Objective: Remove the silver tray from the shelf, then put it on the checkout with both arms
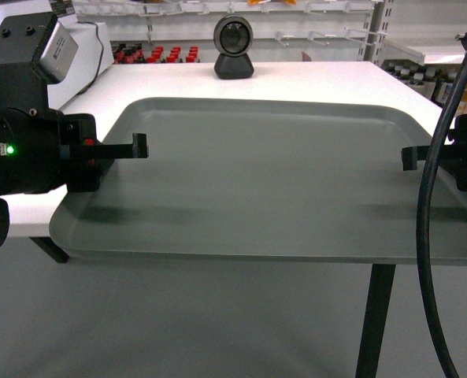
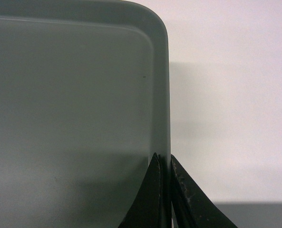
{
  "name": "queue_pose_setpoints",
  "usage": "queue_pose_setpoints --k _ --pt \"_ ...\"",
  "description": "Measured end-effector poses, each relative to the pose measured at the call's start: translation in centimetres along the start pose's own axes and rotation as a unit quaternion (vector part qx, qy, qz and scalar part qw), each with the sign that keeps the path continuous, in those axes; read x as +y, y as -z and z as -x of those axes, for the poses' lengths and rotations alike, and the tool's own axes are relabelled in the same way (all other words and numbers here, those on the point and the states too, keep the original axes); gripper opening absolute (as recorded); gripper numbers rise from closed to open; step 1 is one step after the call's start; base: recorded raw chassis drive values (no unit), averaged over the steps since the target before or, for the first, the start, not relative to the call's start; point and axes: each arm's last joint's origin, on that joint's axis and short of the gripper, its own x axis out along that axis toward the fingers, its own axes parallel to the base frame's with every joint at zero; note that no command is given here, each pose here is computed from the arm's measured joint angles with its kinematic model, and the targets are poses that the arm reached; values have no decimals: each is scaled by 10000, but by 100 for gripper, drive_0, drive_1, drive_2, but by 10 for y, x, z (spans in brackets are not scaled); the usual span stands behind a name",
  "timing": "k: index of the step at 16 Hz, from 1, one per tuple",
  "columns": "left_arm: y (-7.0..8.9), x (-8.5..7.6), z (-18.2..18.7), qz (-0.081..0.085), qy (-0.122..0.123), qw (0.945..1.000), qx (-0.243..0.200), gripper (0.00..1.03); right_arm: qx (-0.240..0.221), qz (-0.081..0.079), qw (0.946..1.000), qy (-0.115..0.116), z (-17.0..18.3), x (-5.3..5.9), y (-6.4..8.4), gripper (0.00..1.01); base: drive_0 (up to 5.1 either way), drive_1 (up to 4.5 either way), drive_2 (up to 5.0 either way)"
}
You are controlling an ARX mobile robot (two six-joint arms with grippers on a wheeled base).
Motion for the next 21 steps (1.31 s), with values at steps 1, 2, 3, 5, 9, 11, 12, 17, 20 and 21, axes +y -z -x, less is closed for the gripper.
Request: queue_pose_setpoints --k 1,2,3,5,9,11,12,17,20,21 --pt "0 0 0 -1 -4 10000 21 3 -4 0 10000 0 0 0 0 3 -7 414 -428" --pt "0 0 0 0 -1 10000 -12 3 -34 -2 10000 0 0 0 -1 3 -8 413 -429" --pt "0 0 0 0 -2 10000 4 3 2 1 10000 0 0 0 0 3 -14 407 -436" --pt "0 0 0 0 0 10000 -2 3 -30 -3 10000 -2 0 0 0 3 -14 407 -435" --pt "0 0 0 1 -2 10000 -12 3 -42 -1 10000 -1 0 0 -1 3 -8 413 -429" --pt "0 0 0 1 2 10000 -15 3 -17 11 10000 2 0 0 0 3 -1 210 -211" --pt "0 0 0 0 -1 10000 6 3 -11 11 10000 -1 0 0 0 3 0 0 0" --pt "0 0 0 0 -1 10000 9 3 6 13 10000 2 0 0 0 3 0 0 0" --pt "0 0 0 0 -3 10000 11 3 -169 -2 9999 -33 -1 0 0 3 0 0 0" --pt "1 0 0 42 -168 9998 19 3 -631 -48 9979 -148 -3 1 2 3 0 0 0"
